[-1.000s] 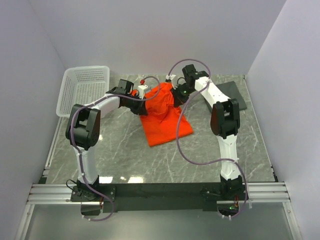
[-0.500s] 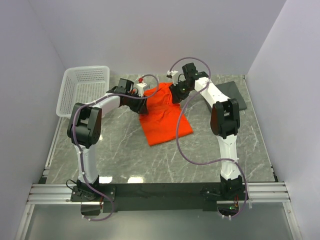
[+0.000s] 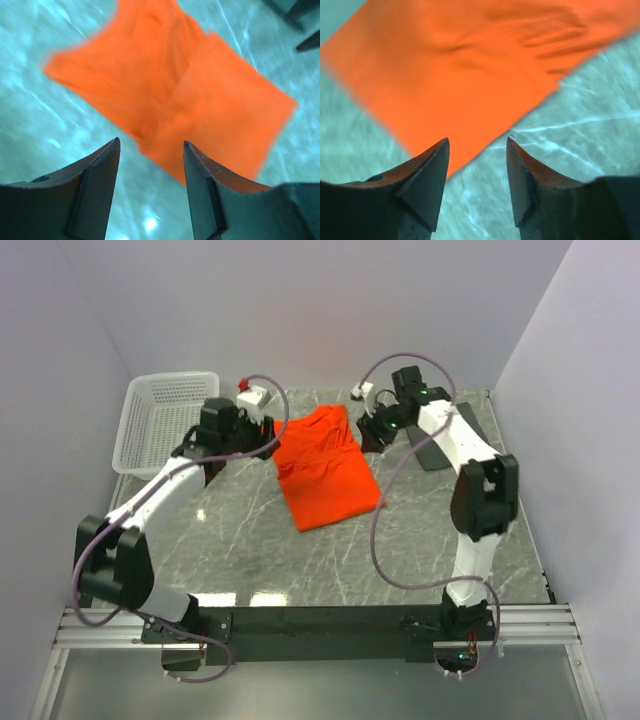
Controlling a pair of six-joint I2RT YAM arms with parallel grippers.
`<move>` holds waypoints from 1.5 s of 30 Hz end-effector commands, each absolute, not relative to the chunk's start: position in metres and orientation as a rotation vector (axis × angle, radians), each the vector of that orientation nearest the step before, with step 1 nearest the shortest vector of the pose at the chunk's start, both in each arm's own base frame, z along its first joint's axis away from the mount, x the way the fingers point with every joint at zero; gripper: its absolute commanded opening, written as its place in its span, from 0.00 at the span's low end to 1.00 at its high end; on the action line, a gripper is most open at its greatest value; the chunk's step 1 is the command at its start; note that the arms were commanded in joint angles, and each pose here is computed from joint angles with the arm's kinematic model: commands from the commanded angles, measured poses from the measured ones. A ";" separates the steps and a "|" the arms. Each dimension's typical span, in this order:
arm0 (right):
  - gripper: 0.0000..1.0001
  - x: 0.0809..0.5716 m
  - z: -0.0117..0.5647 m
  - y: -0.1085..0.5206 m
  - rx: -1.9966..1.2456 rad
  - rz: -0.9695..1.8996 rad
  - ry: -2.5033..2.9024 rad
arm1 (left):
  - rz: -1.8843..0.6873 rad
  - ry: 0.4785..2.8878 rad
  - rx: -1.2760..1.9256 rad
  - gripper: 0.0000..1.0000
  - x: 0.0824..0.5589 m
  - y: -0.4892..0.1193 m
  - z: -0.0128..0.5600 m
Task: Fold and stack the t-shirts
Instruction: Fold the tshirt
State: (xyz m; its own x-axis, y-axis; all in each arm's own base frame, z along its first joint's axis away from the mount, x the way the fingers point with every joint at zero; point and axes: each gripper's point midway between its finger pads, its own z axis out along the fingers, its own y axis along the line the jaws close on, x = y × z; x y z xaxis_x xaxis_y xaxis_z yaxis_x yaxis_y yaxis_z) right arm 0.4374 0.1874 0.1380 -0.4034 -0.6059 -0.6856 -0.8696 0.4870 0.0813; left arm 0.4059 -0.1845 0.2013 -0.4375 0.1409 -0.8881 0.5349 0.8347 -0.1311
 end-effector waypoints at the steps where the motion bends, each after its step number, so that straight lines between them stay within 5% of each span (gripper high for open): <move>1: 0.57 0.344 0.136 0.181 -1.689 0.761 1.849 | -0.595 2.089 0.569 0.59 0.341 -0.230 0.170; 9: 0.67 0.306 0.093 0.149 -2.024 0.470 1.523 | -0.507 2.088 0.932 0.62 0.253 -0.283 0.104; 28: 0.66 0.327 0.052 0.157 -2.028 0.477 1.665 | -0.226 2.263 1.068 0.61 0.270 -0.270 0.031; 45: 0.62 0.333 0.027 0.157 -2.050 0.409 1.804 | -0.228 2.304 1.031 0.39 0.269 -0.271 0.018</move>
